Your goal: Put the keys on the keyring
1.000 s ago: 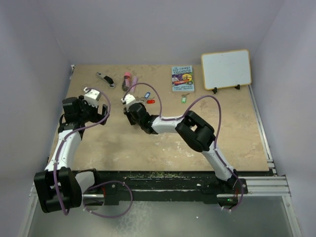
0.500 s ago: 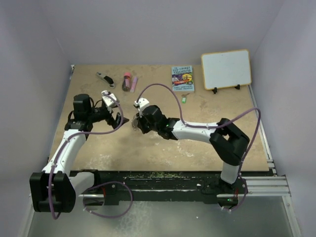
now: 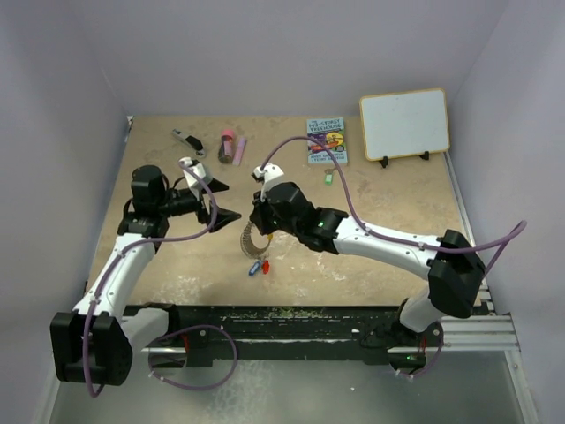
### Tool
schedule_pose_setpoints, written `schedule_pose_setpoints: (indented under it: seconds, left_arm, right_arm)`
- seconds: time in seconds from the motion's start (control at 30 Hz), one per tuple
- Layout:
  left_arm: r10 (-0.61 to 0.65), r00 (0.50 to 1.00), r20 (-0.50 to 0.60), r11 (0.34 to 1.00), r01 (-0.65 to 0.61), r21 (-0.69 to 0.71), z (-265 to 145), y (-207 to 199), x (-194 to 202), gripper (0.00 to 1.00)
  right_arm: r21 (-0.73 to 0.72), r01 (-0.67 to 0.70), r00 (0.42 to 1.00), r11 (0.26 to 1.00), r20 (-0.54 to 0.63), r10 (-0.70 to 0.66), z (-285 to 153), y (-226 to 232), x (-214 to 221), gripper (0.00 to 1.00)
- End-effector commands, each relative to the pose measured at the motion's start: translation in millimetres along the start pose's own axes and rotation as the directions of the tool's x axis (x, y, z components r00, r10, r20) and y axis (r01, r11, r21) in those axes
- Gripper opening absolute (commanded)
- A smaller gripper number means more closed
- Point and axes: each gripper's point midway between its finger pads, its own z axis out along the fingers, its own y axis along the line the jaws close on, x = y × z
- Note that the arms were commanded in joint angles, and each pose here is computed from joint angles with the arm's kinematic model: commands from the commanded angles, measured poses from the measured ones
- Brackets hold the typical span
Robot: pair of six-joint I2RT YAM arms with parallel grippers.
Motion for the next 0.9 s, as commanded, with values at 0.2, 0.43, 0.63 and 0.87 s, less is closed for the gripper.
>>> schedule_pose_setpoints:
  seconds: [0.2,0.43,0.63,0.87]
  left_arm:
    - [0.163,0.986,0.036,0.979,-0.166,0.122,-21,-38,-94,0.98]
    - [0.150,0.989,0.007,0.988,-0.150,-0.044,-25,-12,-105,0.98]
    - [0.164,0.983,0.084,0.979,-0.173,0.109,-24,-42,-119,0.98]
    - [0.176,0.977,0.121,0.953,-0.200,0.227,-27,-67,-110,0.98]
  right_arm:
    - [0.242,-0.139,0.990,0.960,0.030,0.136,-42,13,-36,0.00]
    - [0.418,-0.302,0.952,0.857,0.087,0.293,-75,7,-55,0.00]
    - [0.413,-0.296,0.955,0.861,0.118,0.272,-91,27,-81,0.00]
    - [0.288,-0.325,0.944,0.901,0.163,0.288,-102,42,-94,0.00]
